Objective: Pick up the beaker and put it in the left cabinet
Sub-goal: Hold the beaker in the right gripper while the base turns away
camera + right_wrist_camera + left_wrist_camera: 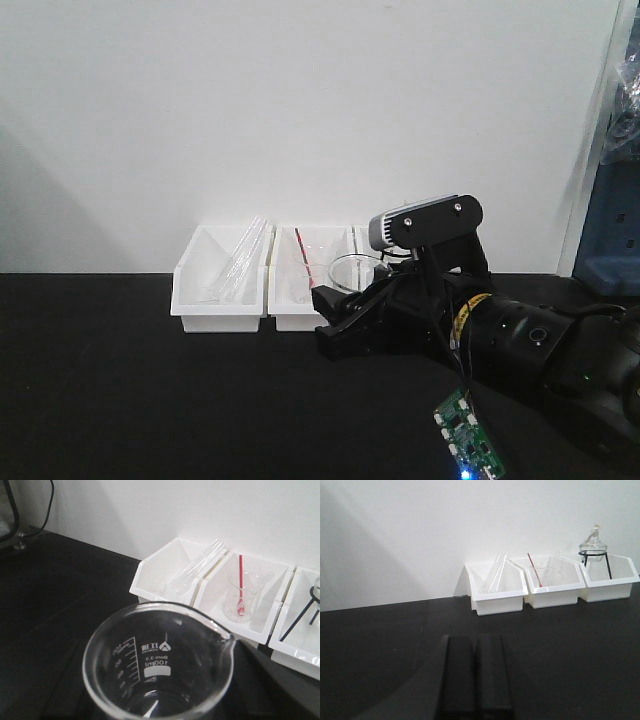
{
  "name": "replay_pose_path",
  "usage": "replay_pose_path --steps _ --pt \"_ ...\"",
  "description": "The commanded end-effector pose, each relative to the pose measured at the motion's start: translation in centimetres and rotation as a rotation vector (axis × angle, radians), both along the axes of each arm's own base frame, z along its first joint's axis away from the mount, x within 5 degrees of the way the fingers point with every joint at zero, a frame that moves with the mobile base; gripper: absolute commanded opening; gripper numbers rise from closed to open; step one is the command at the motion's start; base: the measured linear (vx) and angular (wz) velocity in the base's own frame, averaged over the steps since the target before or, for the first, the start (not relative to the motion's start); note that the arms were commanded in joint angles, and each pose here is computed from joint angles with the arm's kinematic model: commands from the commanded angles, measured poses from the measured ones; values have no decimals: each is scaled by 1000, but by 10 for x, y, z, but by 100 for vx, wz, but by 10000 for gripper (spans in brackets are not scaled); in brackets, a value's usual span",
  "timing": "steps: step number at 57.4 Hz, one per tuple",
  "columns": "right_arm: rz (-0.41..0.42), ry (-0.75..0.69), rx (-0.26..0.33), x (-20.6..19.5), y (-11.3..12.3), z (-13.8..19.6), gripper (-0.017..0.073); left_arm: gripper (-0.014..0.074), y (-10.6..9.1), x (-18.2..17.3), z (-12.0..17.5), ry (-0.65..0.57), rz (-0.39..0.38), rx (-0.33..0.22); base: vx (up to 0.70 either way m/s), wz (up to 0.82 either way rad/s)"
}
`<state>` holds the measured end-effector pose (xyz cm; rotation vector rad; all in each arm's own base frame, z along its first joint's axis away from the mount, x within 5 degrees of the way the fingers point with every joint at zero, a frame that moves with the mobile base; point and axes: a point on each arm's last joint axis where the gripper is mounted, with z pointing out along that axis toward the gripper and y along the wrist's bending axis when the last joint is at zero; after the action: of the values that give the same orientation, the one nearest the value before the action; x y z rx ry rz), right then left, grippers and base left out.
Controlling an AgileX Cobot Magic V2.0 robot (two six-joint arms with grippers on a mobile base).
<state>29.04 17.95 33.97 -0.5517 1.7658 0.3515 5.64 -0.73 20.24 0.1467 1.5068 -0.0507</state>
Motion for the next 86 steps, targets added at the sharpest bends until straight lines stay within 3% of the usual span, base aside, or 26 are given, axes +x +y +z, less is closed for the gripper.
replay_pose_path --steps 1,46,86 --pt "31 -117 81 -7 -2 32 -4 1 0 -1 3 -83 1 -22 0 0" --pt "31 -115 77 -6 -1 31 -4 1 0 -1 3 -83 1 -22 -3 2" --pt "31 -104 71 -4 0 27 -4 1 0 -1 3 -83 1 -22 -21 7"
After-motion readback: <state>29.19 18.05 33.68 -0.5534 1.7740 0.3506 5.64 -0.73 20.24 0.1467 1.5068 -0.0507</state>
